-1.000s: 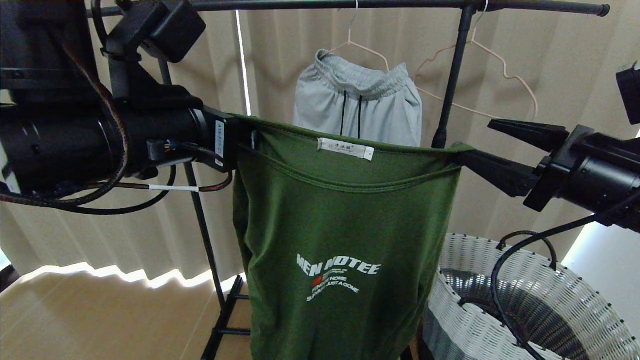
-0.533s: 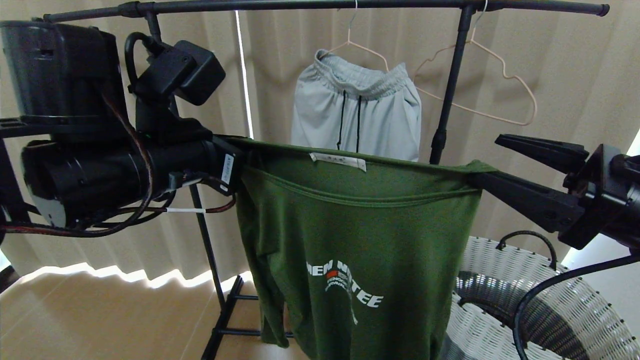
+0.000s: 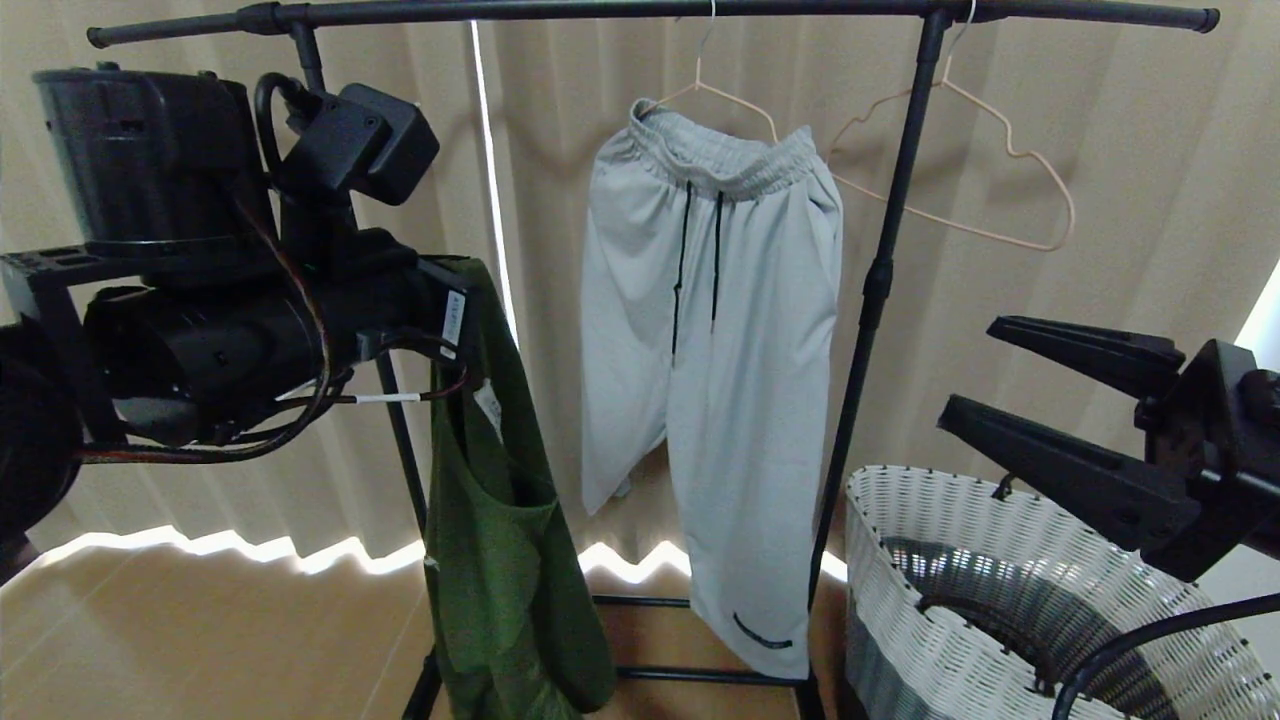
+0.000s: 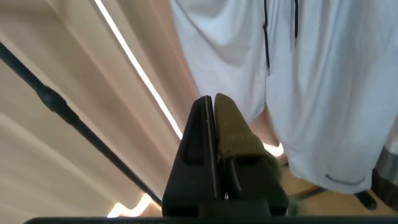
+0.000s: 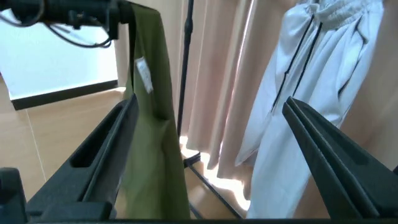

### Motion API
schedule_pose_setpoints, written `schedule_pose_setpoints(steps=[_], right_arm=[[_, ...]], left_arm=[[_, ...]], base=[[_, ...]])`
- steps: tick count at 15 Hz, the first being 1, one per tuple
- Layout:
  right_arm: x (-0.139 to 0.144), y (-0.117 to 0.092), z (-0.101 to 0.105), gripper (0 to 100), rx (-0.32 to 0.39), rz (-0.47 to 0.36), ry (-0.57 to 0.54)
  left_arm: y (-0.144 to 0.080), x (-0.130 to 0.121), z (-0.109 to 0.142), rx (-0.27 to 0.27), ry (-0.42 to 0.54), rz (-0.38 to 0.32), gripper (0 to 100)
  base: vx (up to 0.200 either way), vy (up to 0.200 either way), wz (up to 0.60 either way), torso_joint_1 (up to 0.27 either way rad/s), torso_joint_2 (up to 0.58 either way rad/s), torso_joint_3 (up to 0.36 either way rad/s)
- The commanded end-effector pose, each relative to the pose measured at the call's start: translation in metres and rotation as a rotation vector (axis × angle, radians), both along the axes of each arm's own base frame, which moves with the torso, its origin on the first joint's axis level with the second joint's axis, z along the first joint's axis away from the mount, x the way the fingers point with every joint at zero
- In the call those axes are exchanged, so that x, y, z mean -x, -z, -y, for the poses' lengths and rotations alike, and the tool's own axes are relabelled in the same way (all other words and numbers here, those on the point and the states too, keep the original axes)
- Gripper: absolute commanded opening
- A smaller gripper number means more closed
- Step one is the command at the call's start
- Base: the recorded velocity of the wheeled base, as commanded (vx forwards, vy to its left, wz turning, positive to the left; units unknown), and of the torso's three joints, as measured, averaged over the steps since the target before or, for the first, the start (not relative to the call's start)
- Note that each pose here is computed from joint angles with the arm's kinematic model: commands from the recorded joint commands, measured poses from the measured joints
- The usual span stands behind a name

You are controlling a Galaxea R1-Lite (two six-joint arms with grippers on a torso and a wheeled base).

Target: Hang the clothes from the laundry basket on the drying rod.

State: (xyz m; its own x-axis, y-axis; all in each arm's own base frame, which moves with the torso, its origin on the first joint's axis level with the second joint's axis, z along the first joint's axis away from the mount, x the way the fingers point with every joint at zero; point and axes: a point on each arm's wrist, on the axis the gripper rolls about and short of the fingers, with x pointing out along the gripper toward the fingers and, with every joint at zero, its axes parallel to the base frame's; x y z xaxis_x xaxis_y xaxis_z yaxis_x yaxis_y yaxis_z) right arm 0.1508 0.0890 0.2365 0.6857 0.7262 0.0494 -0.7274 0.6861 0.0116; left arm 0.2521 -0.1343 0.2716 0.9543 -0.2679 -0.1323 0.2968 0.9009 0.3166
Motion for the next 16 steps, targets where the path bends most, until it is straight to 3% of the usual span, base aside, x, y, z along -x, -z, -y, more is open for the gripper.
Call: schedule_pose_setpoints(steps=[1,3,6,8,13,16], right_arm=[[-0.007,0.010,0.017,100,0.071,-0.009,0.112],[-0.011,0.019,0.042,100,0.179,-0.004,0.255],[-0.008,0.034,0.061,100,0.202,-0.061,0.358],[-0.006,0.053,0.077,100,0.226,-0.136,0.518],[0.004,0.065,0.076,100,0.207,-0.043,0.527],[0.007,0.073,0.076,100,0.233,-0.049,0.524]], left_arm=[[-0.004,0.009,-0.008,0.003,-0.018,0.009,0],[-0.006,0.018,-0.025,0.011,-0.057,0.016,0],[-0.001,0.036,-0.048,0.053,-0.110,0.002,0],[0.004,0.055,-0.071,0.059,-0.180,0.002,0],[0.008,0.073,-0.088,0.166,-0.233,-0.018,0],[0.009,0.075,-0.088,0.167,-0.232,-0.020,0]], base=[[0.000,0.000,0.00,0.000,0.00,0.000],[0.000,0.000,0.00,0.000,0.00,0.000],[0.000,0.000,0.00,0.000,0.00,0.000],[0.000,0.000,0.00,0.000,0.00,0.000],[0.000,0.000,0.00,0.000,0.00,0.000],[0.000,0.000,0.00,0.000,0.00,0.000]])
